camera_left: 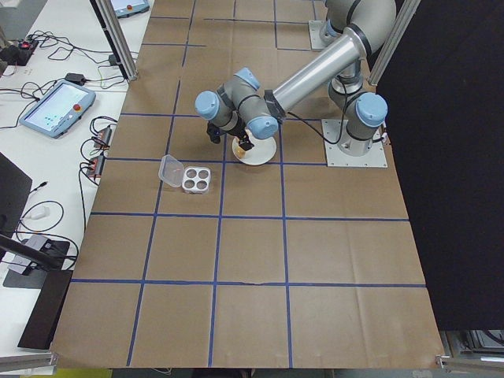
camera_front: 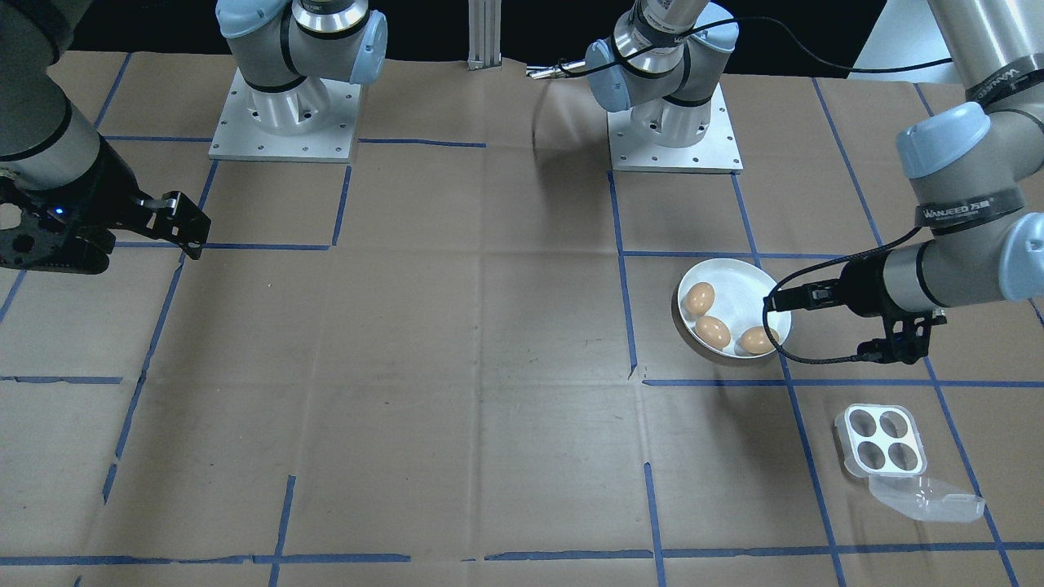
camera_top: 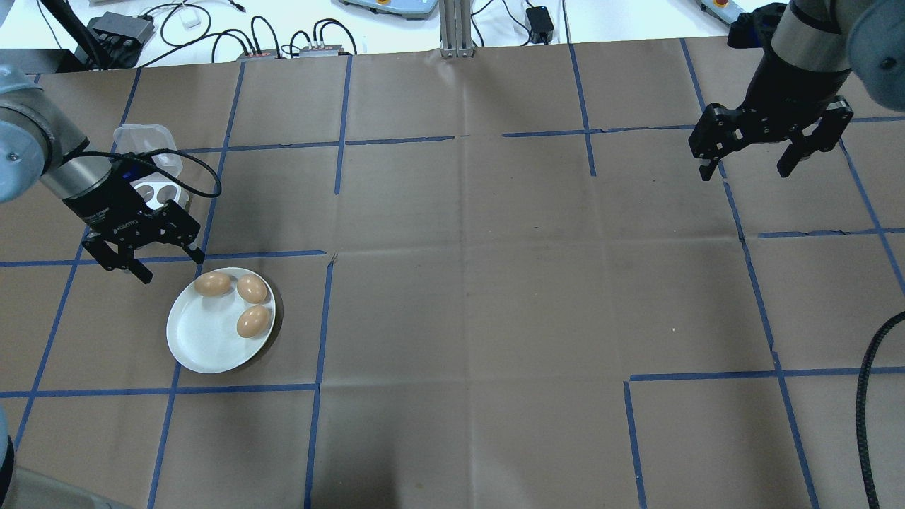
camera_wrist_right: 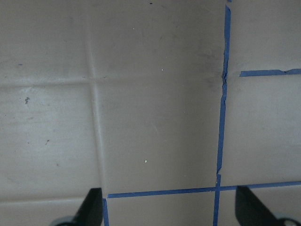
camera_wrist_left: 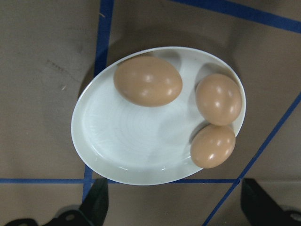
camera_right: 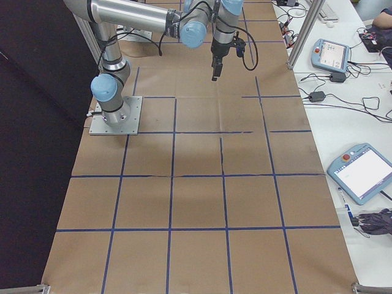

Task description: Place egg on plate

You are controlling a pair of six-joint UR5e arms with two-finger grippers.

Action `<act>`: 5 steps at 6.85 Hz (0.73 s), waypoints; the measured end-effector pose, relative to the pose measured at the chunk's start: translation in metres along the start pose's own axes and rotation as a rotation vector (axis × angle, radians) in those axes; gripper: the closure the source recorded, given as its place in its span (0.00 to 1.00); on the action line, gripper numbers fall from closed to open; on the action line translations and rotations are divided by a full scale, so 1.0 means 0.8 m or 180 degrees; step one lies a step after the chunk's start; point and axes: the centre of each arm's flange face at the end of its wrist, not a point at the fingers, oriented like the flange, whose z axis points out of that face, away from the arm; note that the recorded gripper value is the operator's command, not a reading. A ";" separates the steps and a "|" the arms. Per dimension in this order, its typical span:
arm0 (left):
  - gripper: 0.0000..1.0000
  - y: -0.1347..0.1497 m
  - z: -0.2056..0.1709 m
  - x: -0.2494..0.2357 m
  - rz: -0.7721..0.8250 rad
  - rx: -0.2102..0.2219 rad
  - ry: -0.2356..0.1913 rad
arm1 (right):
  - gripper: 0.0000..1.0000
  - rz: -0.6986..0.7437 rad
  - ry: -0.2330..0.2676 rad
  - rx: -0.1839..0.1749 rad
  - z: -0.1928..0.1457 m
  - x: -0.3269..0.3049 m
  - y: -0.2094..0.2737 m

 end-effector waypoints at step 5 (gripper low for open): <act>0.01 0.042 -0.160 0.208 0.0449 0.1060 -0.0420 | 0.00 0.0000 0.0000 0.0000 0.000 0.000 0.000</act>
